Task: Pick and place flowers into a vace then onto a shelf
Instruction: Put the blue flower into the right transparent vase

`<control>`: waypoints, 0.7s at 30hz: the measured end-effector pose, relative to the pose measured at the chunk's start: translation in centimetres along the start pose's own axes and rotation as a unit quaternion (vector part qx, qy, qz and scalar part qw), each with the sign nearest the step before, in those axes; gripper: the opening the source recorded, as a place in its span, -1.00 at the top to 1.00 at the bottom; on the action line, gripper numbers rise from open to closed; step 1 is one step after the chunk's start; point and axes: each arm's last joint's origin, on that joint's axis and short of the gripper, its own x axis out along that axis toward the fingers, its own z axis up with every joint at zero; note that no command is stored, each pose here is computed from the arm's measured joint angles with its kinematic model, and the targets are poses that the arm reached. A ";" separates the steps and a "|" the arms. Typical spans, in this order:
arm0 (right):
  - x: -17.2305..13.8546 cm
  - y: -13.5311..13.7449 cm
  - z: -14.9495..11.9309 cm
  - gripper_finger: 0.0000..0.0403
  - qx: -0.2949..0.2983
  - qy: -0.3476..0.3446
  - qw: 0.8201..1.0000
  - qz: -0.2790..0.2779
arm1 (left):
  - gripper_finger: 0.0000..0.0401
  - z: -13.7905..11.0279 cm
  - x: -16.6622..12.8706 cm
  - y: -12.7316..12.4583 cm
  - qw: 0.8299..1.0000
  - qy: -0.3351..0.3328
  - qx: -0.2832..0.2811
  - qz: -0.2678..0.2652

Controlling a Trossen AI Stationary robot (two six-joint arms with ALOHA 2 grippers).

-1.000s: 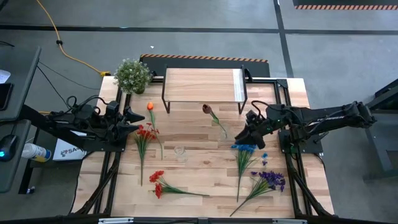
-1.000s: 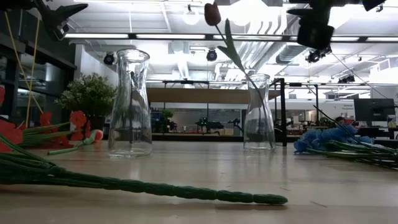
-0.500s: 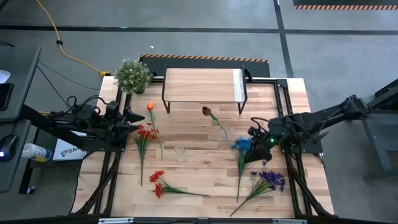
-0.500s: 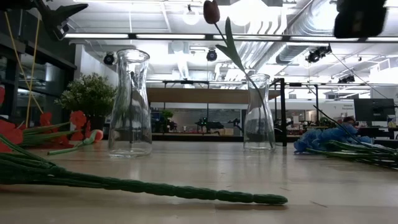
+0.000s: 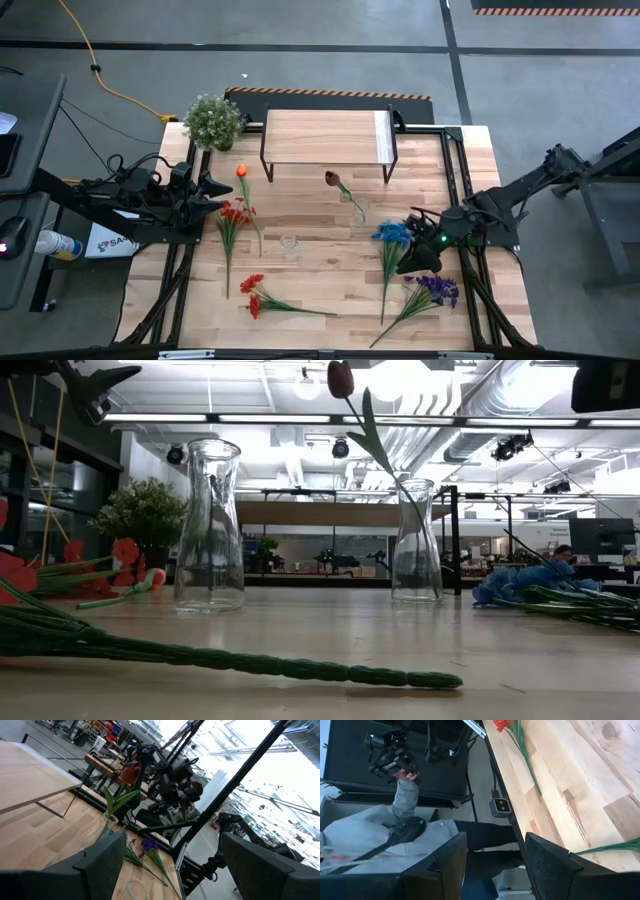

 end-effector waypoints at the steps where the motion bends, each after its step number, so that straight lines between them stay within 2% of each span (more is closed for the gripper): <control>1: 0.0 0.0 -0.1 0.04 -0.002 -0.001 1.000 -0.001 | -0.79 0.0 0.0 0.0 1.000 0.000 0.000 0.000; 8: 0.1 0.2 -1.1 0.04 0.005 0.010 1.000 -0.004 | -0.79 0.0 0.0 0.0 1.000 0.000 -0.013 0.000; 13: 0.1 0.0 -1.7 0.04 0.024 -0.013 0.999 -0.028 | -0.79 0.0 0.0 0.0 1.000 0.000 -0.013 0.000; 21: 0.1 0.2 -2.9 0.04 0.009 -0.061 0.997 -0.045 | -0.79 0.0 0.0 0.0 1.000 0.000 -0.013 0.000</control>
